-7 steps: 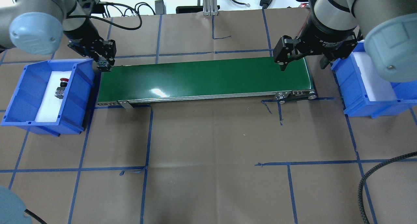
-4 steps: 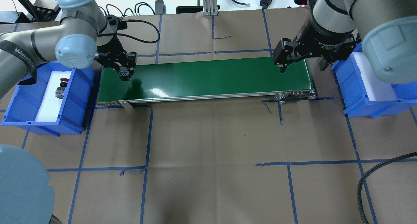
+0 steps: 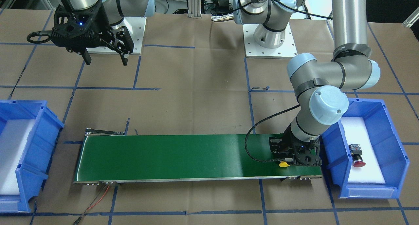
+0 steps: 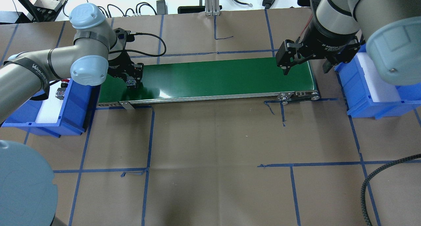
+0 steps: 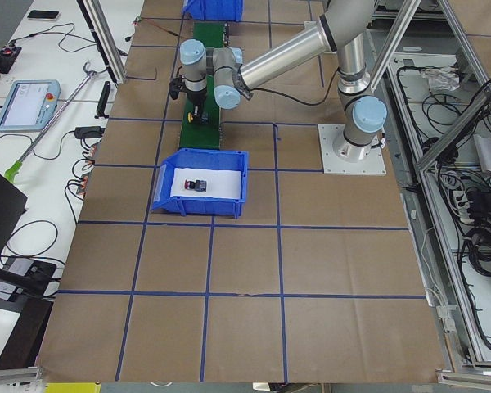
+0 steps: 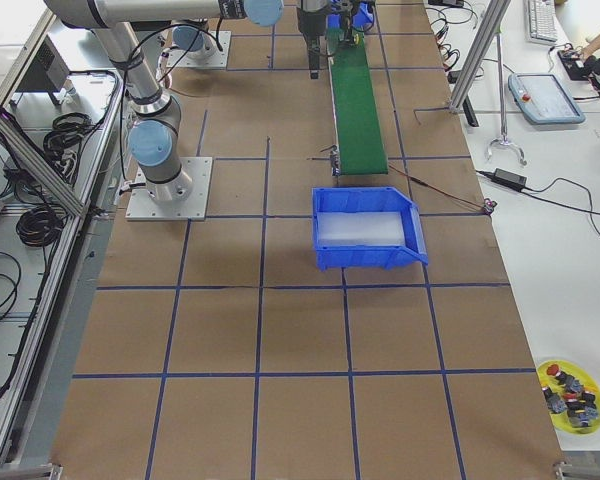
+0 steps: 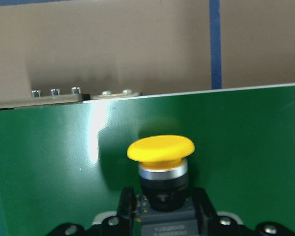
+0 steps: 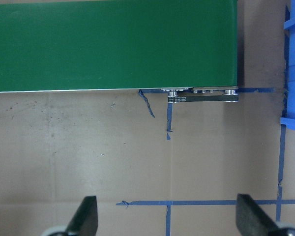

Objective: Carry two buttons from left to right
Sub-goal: 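Lower the yellow button onto the belt and open the left gripper, then raise the left gripper and move it back over the blue bin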

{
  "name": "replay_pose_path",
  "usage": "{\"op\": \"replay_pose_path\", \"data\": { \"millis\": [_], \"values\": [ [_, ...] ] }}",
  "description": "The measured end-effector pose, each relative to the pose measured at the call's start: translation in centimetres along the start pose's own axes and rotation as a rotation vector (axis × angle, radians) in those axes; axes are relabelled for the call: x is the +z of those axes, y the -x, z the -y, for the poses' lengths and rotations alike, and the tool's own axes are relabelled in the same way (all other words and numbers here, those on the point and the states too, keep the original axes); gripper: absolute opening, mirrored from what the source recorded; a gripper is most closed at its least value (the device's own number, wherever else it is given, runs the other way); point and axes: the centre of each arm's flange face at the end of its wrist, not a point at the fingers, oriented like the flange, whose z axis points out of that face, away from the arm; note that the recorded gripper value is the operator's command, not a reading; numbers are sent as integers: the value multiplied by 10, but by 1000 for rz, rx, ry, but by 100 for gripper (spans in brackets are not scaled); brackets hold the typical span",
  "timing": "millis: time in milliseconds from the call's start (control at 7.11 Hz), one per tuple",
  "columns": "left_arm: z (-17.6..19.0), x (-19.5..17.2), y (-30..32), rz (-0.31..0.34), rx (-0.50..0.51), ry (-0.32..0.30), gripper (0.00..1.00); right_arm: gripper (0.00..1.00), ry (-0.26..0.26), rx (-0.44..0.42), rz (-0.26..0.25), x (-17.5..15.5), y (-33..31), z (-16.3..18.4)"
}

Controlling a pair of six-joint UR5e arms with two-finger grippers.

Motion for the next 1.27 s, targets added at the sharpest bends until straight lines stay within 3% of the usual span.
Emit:
{"op": "replay_pose_path", "data": {
  "millis": [422,984,1266],
  "values": [
    [5,-21,1,2,-4,-41,100,100,-1,0,-1,-2,0,0],
    [-39,-151,6,10,-11,-51,100,100,-2,0,-1,-3,0,-1],
    [-47,-175,11,10,-17,-43,100,100,5,0,-1,-3,0,-1]
  ]
}}
